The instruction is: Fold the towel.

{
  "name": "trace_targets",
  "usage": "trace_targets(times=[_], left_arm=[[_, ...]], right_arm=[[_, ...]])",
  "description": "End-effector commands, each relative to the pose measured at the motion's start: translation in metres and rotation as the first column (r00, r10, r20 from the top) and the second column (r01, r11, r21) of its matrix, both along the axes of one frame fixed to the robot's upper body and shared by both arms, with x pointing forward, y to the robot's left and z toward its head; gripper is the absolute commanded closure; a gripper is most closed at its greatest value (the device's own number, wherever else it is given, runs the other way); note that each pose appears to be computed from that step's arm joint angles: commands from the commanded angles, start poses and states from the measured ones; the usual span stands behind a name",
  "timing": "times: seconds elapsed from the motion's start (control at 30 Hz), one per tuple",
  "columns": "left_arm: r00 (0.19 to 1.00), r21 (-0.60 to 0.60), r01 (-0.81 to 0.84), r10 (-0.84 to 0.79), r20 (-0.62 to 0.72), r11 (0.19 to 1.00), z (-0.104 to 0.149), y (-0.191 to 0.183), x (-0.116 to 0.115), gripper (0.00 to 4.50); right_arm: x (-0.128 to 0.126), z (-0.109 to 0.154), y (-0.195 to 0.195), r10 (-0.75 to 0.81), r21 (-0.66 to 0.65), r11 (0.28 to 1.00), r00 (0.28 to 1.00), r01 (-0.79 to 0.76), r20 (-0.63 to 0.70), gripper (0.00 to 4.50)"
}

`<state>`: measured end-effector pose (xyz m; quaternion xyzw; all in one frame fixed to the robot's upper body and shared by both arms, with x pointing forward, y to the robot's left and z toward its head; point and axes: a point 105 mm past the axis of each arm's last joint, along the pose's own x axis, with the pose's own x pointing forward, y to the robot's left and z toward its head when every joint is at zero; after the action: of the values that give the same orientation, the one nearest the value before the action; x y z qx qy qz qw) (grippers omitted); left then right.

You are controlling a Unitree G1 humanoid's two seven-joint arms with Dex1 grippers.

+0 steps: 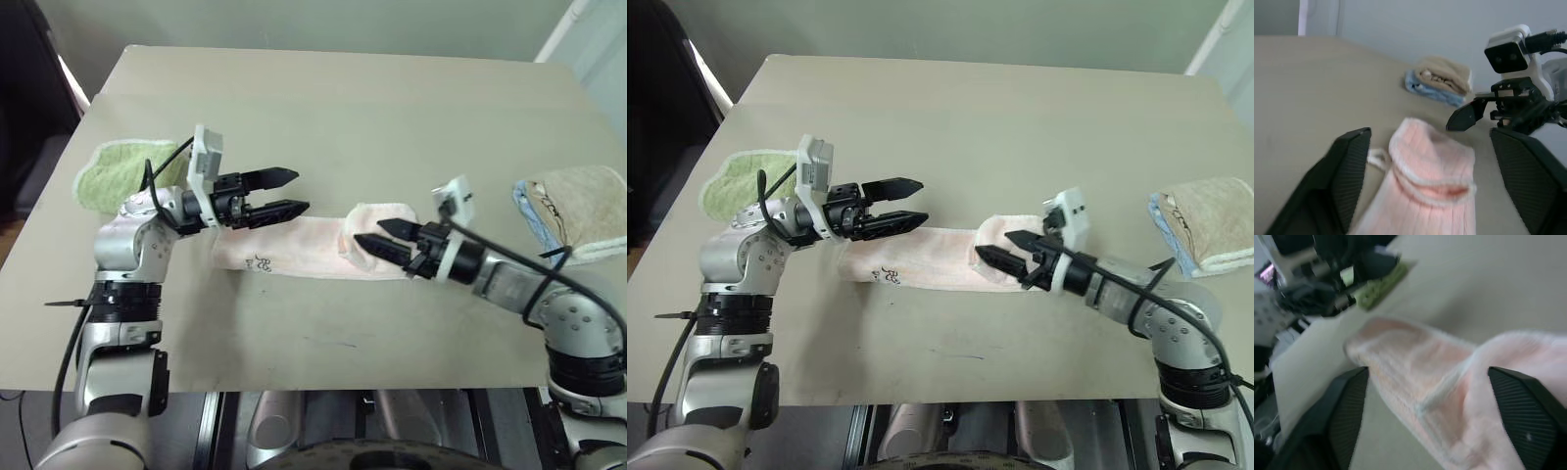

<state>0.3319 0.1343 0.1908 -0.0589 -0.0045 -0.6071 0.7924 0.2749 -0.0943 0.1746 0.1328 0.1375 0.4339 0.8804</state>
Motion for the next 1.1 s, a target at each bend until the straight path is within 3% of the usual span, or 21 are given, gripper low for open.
trace_targets(times=[0.03,0.3,0.47,0.73,0.9,1.1], left_arm=[[0.996,-0.018,0.075,-0.074,0.053,0.997,0.006,-0.016,-0.007,1.59],[0.980,0.059,0.153,-0.159,0.122,0.986,-0.011,-0.052,-0.009,4.47],[0.967,0.181,0.108,-0.146,0.211,0.978,-0.035,-0.077,0.000,4.47],[0.959,0.206,0.103,-0.152,0.238,0.973,-0.048,-0.106,0.004,4.47],[0.960,0.305,0.171,-0.228,0.163,0.937,-0.072,-0.102,-0.010,4.47],[0.966,0.432,0.206,-0.253,0.053,0.878,-0.101,-0.085,-0.022,4.47]], right_arm=[[0.001,0.018,-0.008,-0.030,0.044,0.999,0.995,0.026,0.094,1.69],[0.014,0.020,-0.018,-0.105,0.067,0.993,0.975,0.093,0.198,4.48],[0.027,0.003,-0.016,-0.125,0.016,0.992,0.972,0.124,0.198,4.48],[0.061,-0.033,-0.020,-0.243,-0.115,0.956,0.949,0.269,0.203,4.48],[0.072,-0.051,-0.025,-0.297,-0.180,0.924,0.928,0.339,0.224,4.48],[0.065,-0.070,-0.016,-0.268,-0.227,0.920,0.936,0.319,0.229,4.48]])
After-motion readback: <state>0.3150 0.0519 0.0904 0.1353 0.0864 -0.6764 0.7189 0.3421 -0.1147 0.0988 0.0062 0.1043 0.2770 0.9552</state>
